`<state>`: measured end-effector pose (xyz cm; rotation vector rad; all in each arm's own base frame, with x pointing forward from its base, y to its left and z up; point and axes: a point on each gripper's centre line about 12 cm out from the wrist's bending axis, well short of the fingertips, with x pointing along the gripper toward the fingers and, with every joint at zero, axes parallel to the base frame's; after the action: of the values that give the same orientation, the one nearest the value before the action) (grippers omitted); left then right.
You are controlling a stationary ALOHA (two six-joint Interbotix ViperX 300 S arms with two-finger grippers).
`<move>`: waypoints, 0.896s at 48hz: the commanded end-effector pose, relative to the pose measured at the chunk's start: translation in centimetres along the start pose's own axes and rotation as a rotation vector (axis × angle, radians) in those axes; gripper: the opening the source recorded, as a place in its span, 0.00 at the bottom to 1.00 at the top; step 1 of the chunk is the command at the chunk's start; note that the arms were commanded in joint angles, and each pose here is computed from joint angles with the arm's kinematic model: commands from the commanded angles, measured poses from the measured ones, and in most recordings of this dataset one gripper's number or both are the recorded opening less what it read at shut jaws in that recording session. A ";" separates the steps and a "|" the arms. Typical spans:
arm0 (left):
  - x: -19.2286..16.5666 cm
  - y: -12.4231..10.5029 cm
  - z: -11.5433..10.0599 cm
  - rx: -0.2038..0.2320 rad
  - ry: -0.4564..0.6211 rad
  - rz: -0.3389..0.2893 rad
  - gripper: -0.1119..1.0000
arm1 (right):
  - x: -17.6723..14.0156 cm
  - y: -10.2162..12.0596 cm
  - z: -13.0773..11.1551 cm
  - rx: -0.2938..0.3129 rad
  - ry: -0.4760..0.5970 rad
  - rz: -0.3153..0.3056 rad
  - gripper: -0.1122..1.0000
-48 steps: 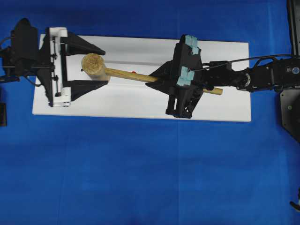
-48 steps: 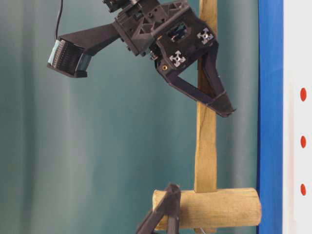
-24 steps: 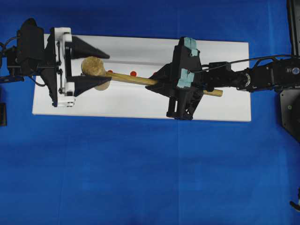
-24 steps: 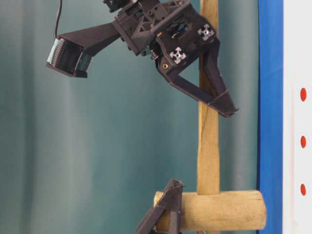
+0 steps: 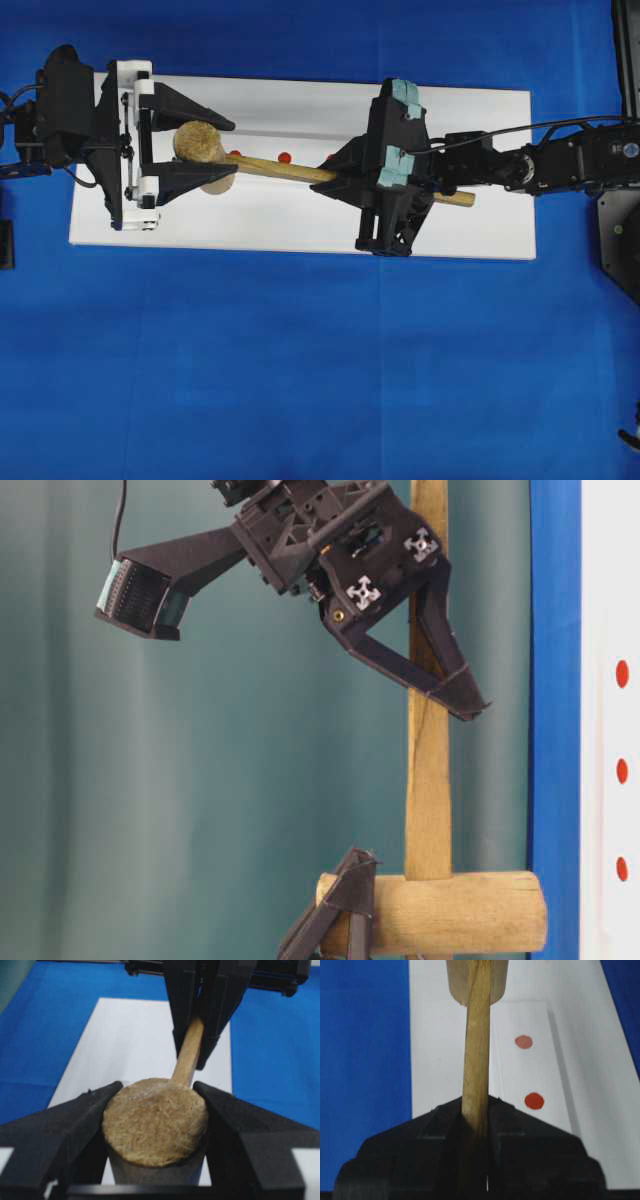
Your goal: Hit the mark with a hammer.
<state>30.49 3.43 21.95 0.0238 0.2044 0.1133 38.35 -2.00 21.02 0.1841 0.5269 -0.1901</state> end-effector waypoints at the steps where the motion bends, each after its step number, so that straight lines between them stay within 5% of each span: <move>1: 0.0 0.0 0.9 0.006 -0.029 -0.002 0.51 | -0.9 0.6 2.2 -0.004 -0.063 0.021 0.12; 13: 0.0 0.0 1.0 0.004 -0.023 -0.002 0.51 | -0.9 0.5 2.2 -0.002 -0.064 0.014 0.17; 26: 0.0 0.0 0.7 -0.015 0.011 -0.002 0.51 | -1.1 0.2 2.4 -0.012 -0.090 -0.041 0.83; 30: -0.1 0.0 0.8 -0.021 0.031 -0.002 0.51 | -1.2 0.2 2.3 -0.014 -0.091 -0.044 0.94; 37: -0.2 0.0 1.0 -0.100 0.075 0.001 0.51 | -1.2 0.3 2.4 -0.014 -0.092 -0.043 0.90; 43: -0.1 0.1 1.0 -0.219 0.129 0.010 0.51 | -1.2 0.3 2.5 -0.020 -0.096 -0.042 0.90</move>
<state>30.08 3.36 21.13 -0.1499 0.3569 0.1376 38.44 -2.13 22.04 0.1491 0.4846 -0.2386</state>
